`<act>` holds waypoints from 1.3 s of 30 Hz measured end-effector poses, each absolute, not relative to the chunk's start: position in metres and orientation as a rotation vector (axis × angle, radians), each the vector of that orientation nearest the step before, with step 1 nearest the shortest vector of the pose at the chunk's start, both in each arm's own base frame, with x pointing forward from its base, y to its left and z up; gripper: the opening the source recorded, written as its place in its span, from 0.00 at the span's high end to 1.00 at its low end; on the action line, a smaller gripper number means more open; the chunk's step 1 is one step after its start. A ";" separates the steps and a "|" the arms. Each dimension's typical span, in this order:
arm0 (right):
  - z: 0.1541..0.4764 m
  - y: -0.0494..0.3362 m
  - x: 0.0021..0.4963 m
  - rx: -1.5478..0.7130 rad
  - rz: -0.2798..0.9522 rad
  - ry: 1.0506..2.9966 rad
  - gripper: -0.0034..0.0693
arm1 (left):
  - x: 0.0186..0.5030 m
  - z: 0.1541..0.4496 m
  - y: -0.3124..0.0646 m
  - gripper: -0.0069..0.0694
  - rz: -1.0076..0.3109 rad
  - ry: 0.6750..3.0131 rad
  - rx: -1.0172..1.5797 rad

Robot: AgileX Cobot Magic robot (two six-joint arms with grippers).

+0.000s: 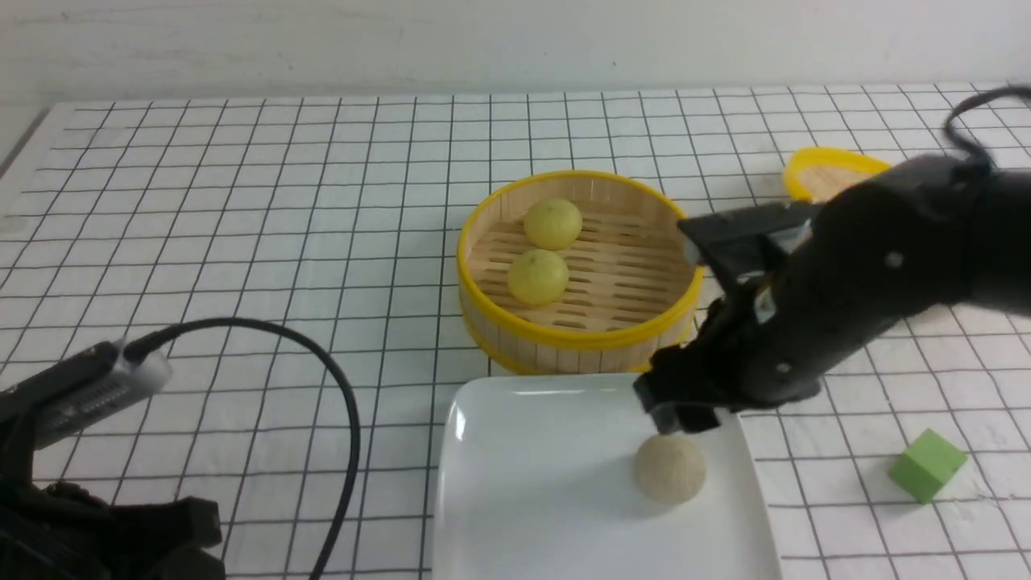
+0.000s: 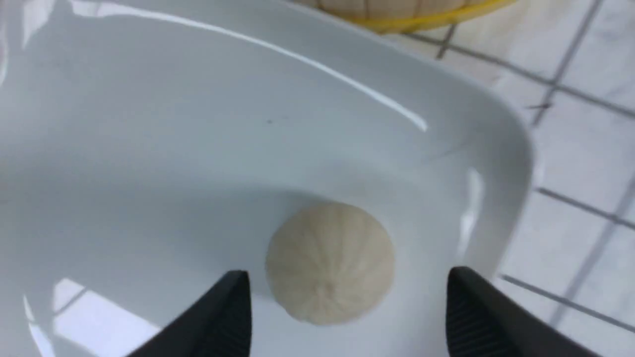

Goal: Put the steamed buns into the plate on the white-black tablecloth.
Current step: 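Reach into the bamboo steamer and grasp a bun with the left gripper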

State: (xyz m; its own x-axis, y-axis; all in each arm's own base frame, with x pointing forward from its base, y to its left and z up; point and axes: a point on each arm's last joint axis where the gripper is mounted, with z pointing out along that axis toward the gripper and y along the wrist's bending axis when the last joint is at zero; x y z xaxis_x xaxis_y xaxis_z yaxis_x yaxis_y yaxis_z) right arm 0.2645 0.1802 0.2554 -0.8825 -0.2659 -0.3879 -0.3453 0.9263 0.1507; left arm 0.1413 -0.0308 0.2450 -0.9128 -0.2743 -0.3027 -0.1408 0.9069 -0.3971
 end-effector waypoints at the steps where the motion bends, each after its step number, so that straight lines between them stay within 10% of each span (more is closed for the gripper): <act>1: 0.271 0.171 0.259 -0.470 0.257 2.705 0.23 | 0.145 0.250 -0.031 0.60 -0.528 2.702 -0.298; 7: 0.301 0.118 0.213 -0.407 -0.092 2.840 0.34 | 0.176 0.266 -0.032 0.74 -0.519 2.698 -0.231; 18: 0.298 0.072 0.150 -0.400 -0.134 2.776 0.94 | 0.270 0.286 -0.093 0.91 -0.684 2.712 0.070; 22: 0.296 0.064 0.137 -0.395 -0.096 2.724 0.97 | 0.296 0.281 -0.132 0.91 -0.647 2.758 0.129; 39: 0.285 0.065 0.133 -0.402 0.042 2.571 0.97 | 0.418 0.244 -0.263 0.40 -0.237 2.700 0.386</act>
State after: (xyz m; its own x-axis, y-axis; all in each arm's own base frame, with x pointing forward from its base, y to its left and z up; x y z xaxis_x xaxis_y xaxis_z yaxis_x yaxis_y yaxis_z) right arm 0.1329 0.0654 0.2850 -0.8138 -0.2750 -0.5119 -0.2914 0.9553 -0.0498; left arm 0.4177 -0.2632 0.2441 -0.8813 0.2329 -0.4113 0.3010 0.9474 -0.1084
